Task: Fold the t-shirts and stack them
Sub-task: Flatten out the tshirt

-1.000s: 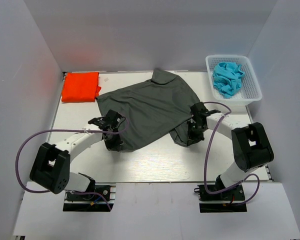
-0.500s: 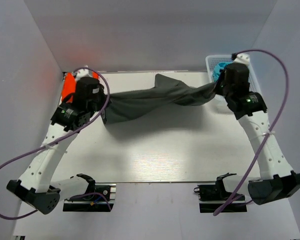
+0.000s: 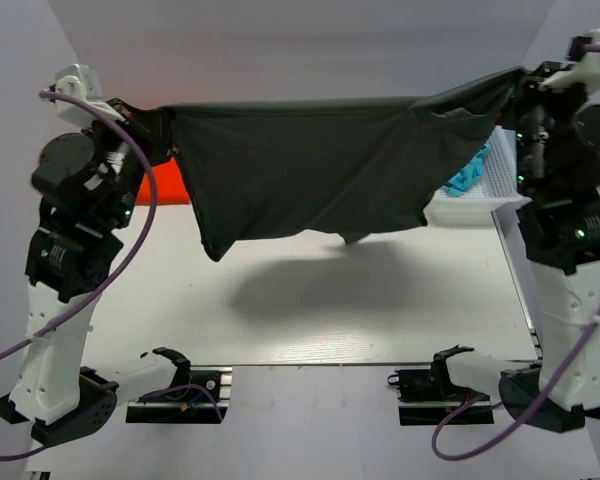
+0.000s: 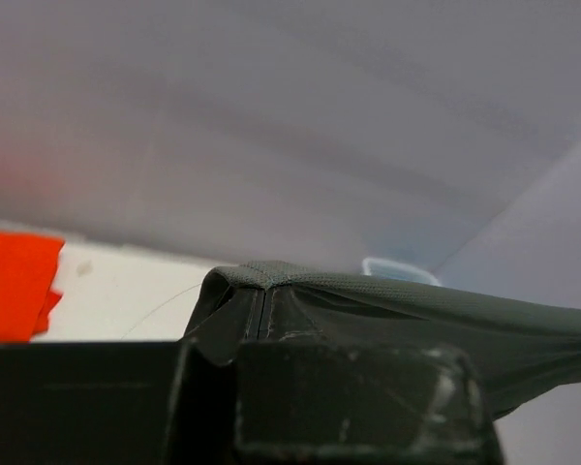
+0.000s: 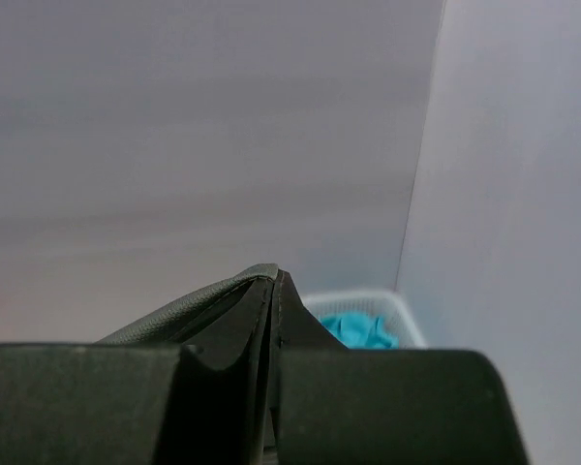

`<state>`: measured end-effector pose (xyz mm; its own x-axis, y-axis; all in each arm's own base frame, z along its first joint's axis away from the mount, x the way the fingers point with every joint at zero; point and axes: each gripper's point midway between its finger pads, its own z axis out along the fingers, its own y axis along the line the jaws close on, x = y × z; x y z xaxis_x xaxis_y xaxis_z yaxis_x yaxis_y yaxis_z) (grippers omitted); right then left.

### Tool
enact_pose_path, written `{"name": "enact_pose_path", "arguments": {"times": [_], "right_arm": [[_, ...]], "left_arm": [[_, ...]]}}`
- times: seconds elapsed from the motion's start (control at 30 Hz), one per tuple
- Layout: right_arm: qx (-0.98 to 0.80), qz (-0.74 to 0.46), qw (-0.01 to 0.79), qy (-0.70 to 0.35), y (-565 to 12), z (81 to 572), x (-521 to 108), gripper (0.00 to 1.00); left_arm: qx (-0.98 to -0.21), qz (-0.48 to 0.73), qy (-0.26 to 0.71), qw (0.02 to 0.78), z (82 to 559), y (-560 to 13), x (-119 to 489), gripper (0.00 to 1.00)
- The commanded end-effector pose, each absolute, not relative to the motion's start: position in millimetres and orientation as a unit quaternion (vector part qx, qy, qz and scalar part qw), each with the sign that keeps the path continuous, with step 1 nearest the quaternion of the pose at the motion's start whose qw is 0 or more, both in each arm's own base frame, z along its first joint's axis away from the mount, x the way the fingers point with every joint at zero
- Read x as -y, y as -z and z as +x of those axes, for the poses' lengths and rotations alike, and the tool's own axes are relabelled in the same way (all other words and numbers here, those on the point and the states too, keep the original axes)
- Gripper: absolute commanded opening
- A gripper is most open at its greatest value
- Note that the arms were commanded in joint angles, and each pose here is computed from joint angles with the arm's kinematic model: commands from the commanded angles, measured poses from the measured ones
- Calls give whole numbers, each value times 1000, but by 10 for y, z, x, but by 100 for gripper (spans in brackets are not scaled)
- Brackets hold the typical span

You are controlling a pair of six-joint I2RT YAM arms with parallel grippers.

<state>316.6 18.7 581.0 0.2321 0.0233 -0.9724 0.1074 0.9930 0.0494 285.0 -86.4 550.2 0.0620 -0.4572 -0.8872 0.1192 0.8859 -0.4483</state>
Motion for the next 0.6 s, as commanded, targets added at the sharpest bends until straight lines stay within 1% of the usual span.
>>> {"name": "enact_pose_path", "arguments": {"times": [0.0, 0.1, 0.13, 0.2, 0.23, 0.33, 0.4, 0.43, 0.57], "right_arm": [[-518, 34, 854, 40, -6539, 2564, -39, 0], [-486, 6, 873, 32, -6737, 2230, -51, 0], [-468, 7, 883, 31, -6817, 2003, 5, 0], [-458, -13, 889, 23, -6836, 1881, -39, 0], [-442, -13, 897, 19, -6884, 1687, -4, 0], [-439, -28, 898, 12, -6843, 1615, -44, 0], [-448, -25, 894, 14, -6786, 1669, -41, 0], [-452, -24, 892, 16, -6760, 1701, -39, 0], [-499, -9, 866, 24, -6506, 2123, -73, 0]], "left_arm": [[-605, -64, 237, 757, 2512, -5966, 898, 0], [-579, -34, 272, 768, 2213, -6197, 920, 0], [-573, -28, 279, 770, 2131, -6235, 910, 0], [-567, -11, 292, 770, 2009, -6254, 931, 0], [-557, -12, 302, 774, 1887, -6303, 895, 0], [-554, -3, 326, 766, 1766, -6295, 934, 0], [-564, -8, 330, 757, 1748, -6248, 934, 0], [-576, -14, 327, 749, 1824, -6187, 954, 0], [-641, -69, 288, 708, 2200, -5810, 947, 0]]}}
